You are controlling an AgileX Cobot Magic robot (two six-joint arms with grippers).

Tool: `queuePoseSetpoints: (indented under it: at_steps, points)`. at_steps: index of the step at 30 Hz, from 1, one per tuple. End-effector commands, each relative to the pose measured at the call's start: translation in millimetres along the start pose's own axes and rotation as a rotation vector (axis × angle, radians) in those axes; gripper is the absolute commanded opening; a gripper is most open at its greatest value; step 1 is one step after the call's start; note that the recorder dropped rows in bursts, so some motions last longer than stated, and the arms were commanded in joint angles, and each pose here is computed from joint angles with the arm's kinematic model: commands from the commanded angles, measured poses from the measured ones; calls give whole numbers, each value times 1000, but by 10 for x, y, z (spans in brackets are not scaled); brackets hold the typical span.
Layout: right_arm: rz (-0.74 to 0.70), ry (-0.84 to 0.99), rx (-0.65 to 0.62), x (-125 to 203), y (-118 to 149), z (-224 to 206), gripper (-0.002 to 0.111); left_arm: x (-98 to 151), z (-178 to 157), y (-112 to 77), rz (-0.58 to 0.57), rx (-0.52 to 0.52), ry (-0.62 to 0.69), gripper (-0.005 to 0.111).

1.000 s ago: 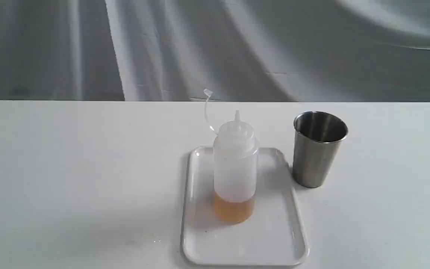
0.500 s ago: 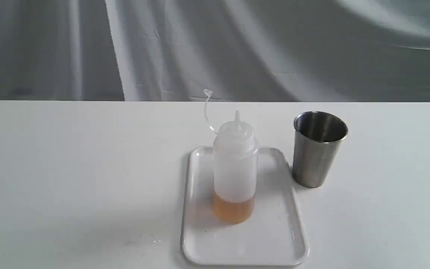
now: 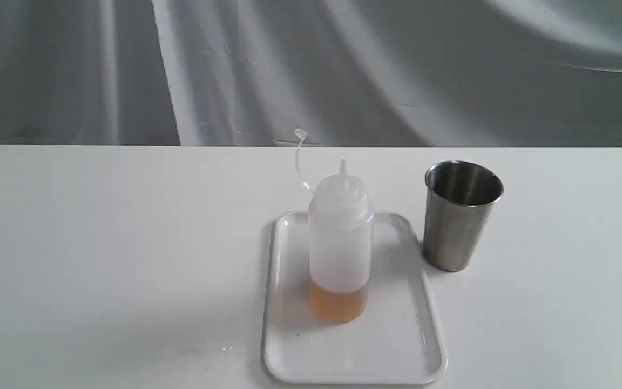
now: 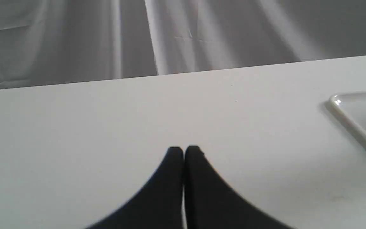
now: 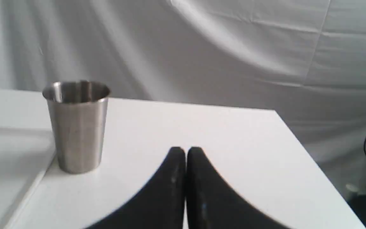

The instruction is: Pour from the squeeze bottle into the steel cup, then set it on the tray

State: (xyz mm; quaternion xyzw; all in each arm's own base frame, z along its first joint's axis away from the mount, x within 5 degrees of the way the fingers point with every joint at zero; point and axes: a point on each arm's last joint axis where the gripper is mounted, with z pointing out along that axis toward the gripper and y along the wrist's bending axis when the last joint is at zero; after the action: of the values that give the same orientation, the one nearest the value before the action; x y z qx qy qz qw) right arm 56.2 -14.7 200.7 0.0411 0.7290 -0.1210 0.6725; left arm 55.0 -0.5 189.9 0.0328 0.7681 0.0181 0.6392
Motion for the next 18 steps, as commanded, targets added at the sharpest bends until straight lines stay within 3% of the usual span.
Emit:
queuePoseSetpoints:
  at_steps: [1, 5, 18]
  points:
    - [-5, 101, 17, 100, -15, -8, 0, 7, 2, 0, -6, -1, -5, 0]
    - [-5, 202, 32, 190, -28, -22, 0, 7, 2, 0, -4, -1, -5, 0]
    - [-5, 202, 32, 190, -28, -22, 0, 7, 2, 0, -6, -1, -5, 0]
